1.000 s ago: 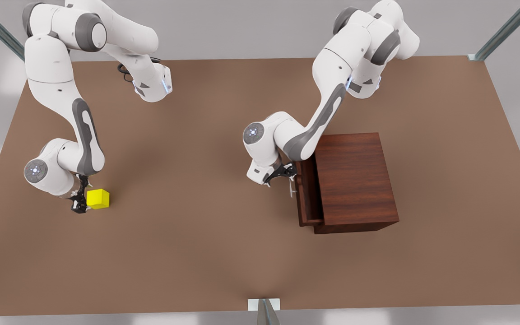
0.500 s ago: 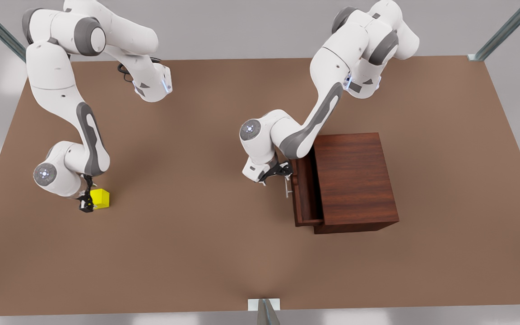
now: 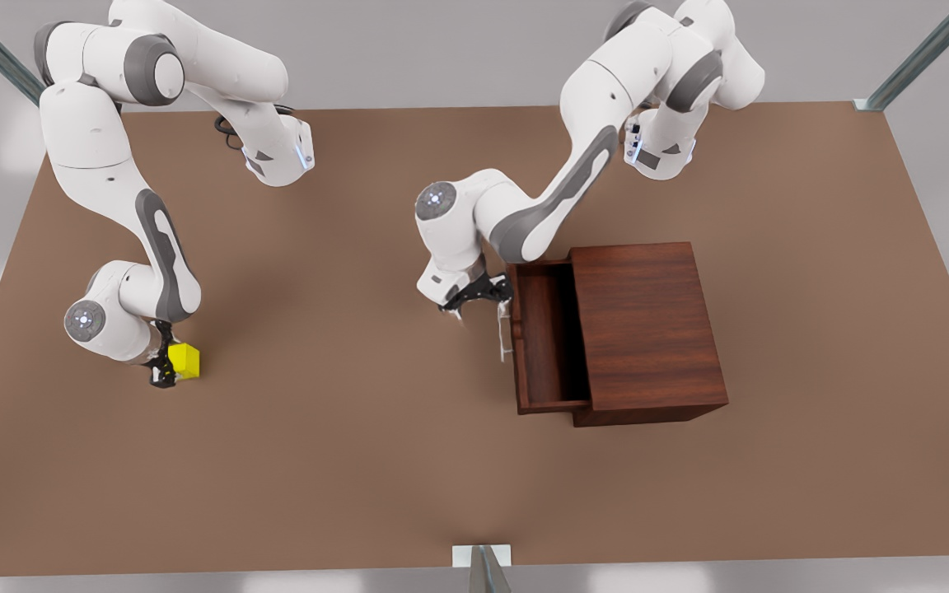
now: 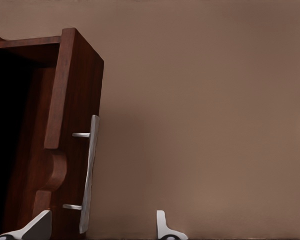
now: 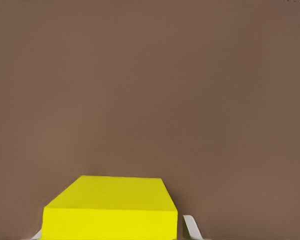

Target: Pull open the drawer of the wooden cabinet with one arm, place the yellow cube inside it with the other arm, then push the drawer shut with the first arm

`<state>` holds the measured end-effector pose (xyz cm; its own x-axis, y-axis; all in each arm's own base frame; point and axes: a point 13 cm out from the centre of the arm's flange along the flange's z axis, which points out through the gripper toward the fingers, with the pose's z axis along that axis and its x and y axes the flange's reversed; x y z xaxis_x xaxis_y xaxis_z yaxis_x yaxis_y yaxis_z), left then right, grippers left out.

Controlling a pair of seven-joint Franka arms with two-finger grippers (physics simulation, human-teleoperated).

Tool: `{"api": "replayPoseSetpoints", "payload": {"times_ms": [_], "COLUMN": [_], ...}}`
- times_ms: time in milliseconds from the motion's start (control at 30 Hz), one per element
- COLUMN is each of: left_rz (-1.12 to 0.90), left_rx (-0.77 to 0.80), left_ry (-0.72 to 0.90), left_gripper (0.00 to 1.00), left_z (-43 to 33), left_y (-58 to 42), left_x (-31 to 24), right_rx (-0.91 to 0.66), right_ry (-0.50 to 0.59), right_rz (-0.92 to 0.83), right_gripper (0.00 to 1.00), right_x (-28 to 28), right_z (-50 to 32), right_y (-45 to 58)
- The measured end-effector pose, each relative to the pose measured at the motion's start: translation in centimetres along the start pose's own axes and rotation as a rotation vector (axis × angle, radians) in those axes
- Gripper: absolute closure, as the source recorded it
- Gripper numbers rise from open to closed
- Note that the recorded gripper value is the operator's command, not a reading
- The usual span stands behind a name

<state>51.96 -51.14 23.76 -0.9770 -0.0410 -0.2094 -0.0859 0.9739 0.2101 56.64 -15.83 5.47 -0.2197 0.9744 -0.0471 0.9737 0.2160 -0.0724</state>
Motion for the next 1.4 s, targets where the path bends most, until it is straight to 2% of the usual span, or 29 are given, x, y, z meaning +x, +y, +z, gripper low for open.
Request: {"api": "replayPoseSetpoints", "payload": {"times_ms": [33,100,133,200,267,300,333,400,500,567,600,667,800,933,1067,1233,1400], "left_rz": [-0.006,-0.046,-0.092,-0.234,-0.399,-0.457,-0.487,-0.521,-0.562,-0.581,-0.562,-0.377,-0.197,-0.169,-0.093,-0.02,0.05], "left_rx": [-0.007,-0.017,-0.016,-0.001,0.009,0.011,0.004,0.018,0.054,0.075,0.083,0.099,0.124,0.232,0.272,0.238,0.233], "left_ry": [-0.001,0.015,0.039,0.127,0.256,0.309,0.359,0.419,0.444,0.428,0.407,0.393,0.407,0.404,0.354,0.336,0.351], "left_gripper": [0.0,0.0,0.0,0.0,0.0,0.0,0.0,0.0,0.0,0.0,0.0,0.0,0.0,0.0,0.0,0.0,0.0], "left_z": [-2.0,-6.4,-8.5,-11.7,-11.3,-11.0,-10.1,-7.8,-5.9,-5.7,-6.2,-8.0,-9.0,-8.2,-8.4,-9.6,-8.4], "left_y": [0.9,4.7,8.1,18.9,32.6,38.7,43.5,49.2,55.8,59.7,60.3,52.6,47.7,49.9,49.1,50.8,49.9], "left_x": [-0.2,-1.7,-3.5,-8.3,-12.1,-11.8,-9.2,-6.6,-6.5,-8.4,-11.5,-13.7,-13.2,-12.8,-13.5,-13.2,-13.4], "right_rx": [-0.001,-0.005,-0.007,-0.017,-0.043,-0.06,-0.076,-0.102,-0.144,-0.165,-0.171,-0.175,-0.179,-0.126,-0.08,-0.073,-0.13], "right_ry": [-0.001,-0.001,-0.001,-0.001,-0.002,0.0,0.006,0.022,0.048,0.067,0.079,0.099,0.132,0.147,0.153,0.171,0.228], "right_rz": [-0.001,-0.004,-0.005,-0.005,-0.015,-0.023,-0.033,-0.062,-0.133,-0.187,-0.216,-0.281,-0.376,-0.385,-0.333,-0.199,-0.014], "right_gripper": [0.39,0.44,0.51,0.51,0.51,0.51,0.51,0.51,0.52,0.52,0.52,0.53,0.53,0.52,0.51,0.51,0.5], "right_x": [0.0,0.1,0.1,0.1,0.7,1.3,2.3,4.7,10.9,16.2,19.2,25.8,38.5,47.7,55.5,64.4,69.9], "right_z": [0.0,-0.1,-0.1,-0.5,-2.7,-4.3,-6.0,-9.5,-16.6,-21.6,-23.9,-28.1,-35.0,-36.4,-35.9,-33.9,-32.6], "right_y": [0.0,0.2,0.2,0.5,1.4,2.2,3.2,5.2,8.9,11.2,12.1,13.1,14.2,13.1,11.6,10.4,11.4]}}
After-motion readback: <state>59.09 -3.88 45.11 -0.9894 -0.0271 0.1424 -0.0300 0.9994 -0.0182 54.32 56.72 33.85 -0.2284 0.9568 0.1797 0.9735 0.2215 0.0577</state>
